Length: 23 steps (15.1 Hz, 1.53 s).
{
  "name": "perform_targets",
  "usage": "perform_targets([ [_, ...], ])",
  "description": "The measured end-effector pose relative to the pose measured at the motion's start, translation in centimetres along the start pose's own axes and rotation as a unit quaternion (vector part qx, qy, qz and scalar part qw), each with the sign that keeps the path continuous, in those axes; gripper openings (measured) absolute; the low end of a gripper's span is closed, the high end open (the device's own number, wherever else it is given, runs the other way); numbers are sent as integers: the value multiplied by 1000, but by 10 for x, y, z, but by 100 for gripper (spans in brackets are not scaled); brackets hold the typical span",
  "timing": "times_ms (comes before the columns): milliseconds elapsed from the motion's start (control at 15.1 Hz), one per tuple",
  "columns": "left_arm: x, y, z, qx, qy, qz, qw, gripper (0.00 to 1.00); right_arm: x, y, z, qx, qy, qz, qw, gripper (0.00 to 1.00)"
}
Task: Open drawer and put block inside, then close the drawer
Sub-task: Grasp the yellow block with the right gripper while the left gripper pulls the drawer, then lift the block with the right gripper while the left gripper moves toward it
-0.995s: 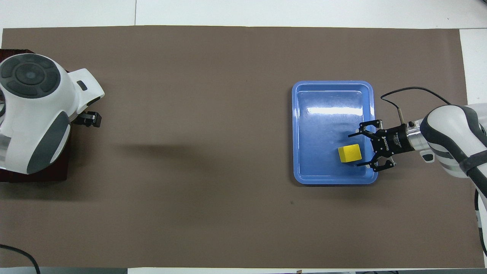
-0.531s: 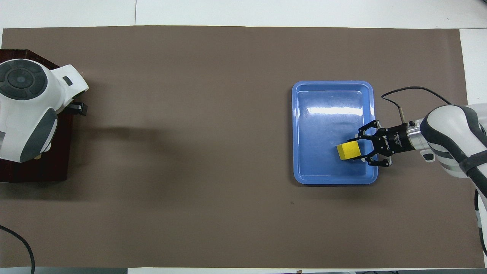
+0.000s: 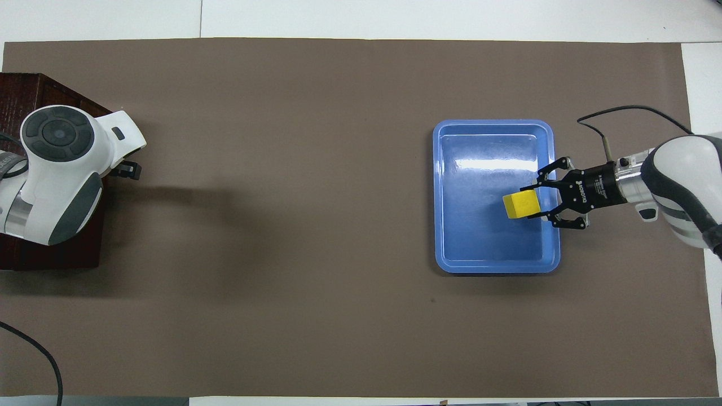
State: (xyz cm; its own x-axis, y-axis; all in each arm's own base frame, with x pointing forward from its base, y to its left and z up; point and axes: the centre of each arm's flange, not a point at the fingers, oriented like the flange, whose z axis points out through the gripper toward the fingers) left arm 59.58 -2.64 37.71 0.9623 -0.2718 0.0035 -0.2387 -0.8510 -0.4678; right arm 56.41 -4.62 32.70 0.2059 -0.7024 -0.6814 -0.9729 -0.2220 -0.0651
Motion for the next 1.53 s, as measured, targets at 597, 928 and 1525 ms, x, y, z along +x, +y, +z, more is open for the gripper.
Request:
perform_targets([
  [597, 11, 60, -31, 0, 26, 51, 998, 100, -127, -43, -60, -14, -11, 4, 1000, 55],
  [928, 12, 87, -46, -6, 30, 67, 997, 100, -149, -48, -69, -18, -12, 19, 1000, 55],
  [1525, 11, 114, -59, -11, 32, 85, 996, 100, -159, -51, -65, -23, -11, 16, 1000, 55],
])
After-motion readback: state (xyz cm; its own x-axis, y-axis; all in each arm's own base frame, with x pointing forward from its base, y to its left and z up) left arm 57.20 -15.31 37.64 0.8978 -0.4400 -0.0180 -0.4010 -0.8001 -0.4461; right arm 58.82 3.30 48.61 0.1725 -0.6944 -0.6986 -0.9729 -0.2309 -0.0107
